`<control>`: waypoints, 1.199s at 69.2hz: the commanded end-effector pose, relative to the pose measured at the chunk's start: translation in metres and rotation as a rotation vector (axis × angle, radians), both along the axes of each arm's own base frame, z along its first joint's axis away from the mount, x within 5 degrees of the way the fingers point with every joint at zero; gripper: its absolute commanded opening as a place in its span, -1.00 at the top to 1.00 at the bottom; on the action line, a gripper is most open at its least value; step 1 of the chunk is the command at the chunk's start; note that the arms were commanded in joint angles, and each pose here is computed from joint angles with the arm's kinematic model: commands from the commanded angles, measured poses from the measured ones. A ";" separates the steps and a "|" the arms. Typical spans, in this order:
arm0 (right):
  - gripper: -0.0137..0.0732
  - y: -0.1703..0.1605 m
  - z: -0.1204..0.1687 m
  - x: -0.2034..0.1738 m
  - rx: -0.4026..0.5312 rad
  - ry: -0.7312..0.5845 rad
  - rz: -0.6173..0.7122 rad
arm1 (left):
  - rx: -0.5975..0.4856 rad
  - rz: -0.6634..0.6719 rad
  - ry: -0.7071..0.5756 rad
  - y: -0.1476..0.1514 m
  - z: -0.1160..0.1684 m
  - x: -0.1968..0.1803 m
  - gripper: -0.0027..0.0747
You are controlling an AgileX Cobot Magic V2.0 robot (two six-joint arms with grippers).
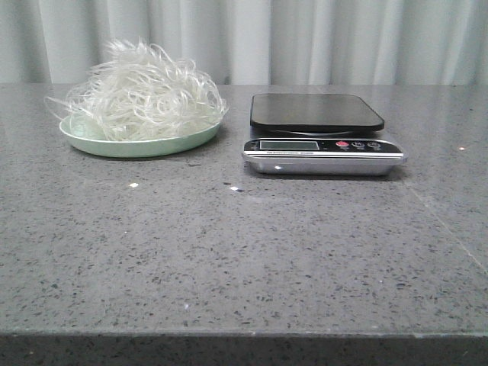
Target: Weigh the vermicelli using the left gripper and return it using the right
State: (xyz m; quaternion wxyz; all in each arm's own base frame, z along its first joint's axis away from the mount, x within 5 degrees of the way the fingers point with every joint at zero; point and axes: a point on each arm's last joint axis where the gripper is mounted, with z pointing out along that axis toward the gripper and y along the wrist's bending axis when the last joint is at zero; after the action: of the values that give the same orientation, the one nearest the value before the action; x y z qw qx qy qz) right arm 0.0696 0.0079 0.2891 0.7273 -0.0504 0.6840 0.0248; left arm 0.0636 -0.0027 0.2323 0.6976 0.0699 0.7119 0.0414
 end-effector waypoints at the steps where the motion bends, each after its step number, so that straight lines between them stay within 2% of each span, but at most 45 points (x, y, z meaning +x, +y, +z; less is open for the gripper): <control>1: 0.34 -0.002 0.017 -0.002 0.019 -0.105 -0.021 | -0.010 0.009 -0.092 0.001 -0.007 -0.006 0.58; 7: 0.34 -0.002 0.017 -0.002 0.019 -0.105 -0.021 | -0.011 0.009 -0.105 0.001 -0.024 -0.009 0.58; 10: 0.34 -0.002 0.016 -0.001 0.019 -0.100 -0.020 | 0.000 0.006 -0.056 0.001 -0.027 -0.008 0.58; 83: 0.34 -0.002 0.016 -0.001 0.019 -0.100 -0.020 | 0.005 0.008 -0.071 0.001 -0.026 -0.009 0.58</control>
State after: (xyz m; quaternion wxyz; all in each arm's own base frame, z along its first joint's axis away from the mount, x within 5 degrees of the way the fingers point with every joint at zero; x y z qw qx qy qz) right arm 0.0695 0.0078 0.2891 0.7275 -0.0502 0.6838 0.0245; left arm 0.0562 -0.0024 0.1999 0.6888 0.0772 0.7193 0.0472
